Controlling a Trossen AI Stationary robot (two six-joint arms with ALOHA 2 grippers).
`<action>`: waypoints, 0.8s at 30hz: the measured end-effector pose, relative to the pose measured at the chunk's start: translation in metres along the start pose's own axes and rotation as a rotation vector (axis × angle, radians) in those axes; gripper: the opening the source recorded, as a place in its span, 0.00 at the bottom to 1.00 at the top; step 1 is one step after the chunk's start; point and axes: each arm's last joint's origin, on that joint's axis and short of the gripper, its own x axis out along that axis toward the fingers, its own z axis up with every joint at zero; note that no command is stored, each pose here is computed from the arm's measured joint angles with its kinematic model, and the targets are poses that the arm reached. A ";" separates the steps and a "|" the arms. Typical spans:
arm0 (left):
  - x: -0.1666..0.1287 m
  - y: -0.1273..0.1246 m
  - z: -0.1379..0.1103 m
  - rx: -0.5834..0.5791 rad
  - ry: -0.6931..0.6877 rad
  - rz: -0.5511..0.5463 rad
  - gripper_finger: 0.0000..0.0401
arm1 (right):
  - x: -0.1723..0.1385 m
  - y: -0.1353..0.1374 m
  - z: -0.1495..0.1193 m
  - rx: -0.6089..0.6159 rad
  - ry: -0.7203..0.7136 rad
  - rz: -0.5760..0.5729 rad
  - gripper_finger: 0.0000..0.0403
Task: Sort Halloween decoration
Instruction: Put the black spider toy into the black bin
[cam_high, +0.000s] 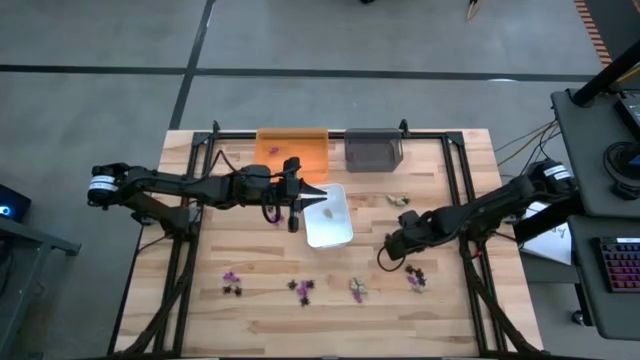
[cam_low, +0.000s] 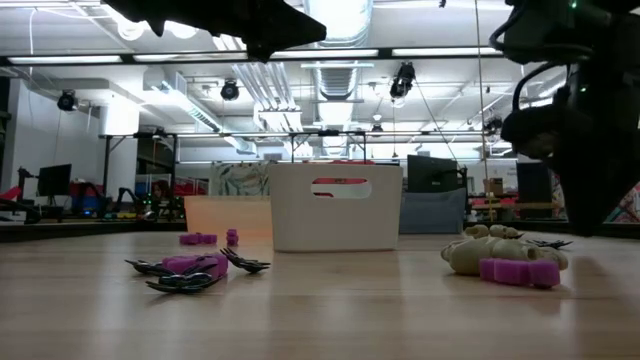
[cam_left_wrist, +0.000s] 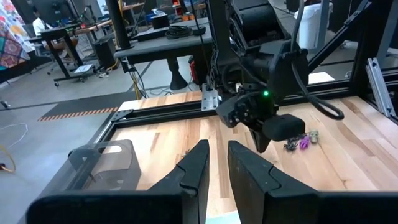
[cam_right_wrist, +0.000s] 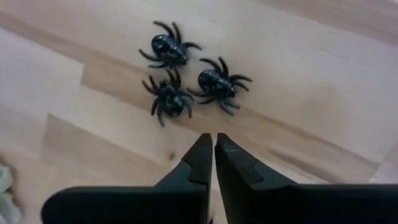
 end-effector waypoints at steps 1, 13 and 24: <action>0.000 0.000 0.000 0.000 0.000 0.000 0.10 | 0.001 0.000 0.000 -0.001 -0.009 -0.008 0.03; 0.000 0.000 0.000 -0.001 0.001 0.001 0.10 | 0.014 -0.001 0.008 -0.042 -0.079 -0.087 0.02; 0.000 0.000 0.000 -0.026 0.001 0.001 0.10 | 0.000 -0.012 0.020 -0.244 -0.051 -0.115 0.02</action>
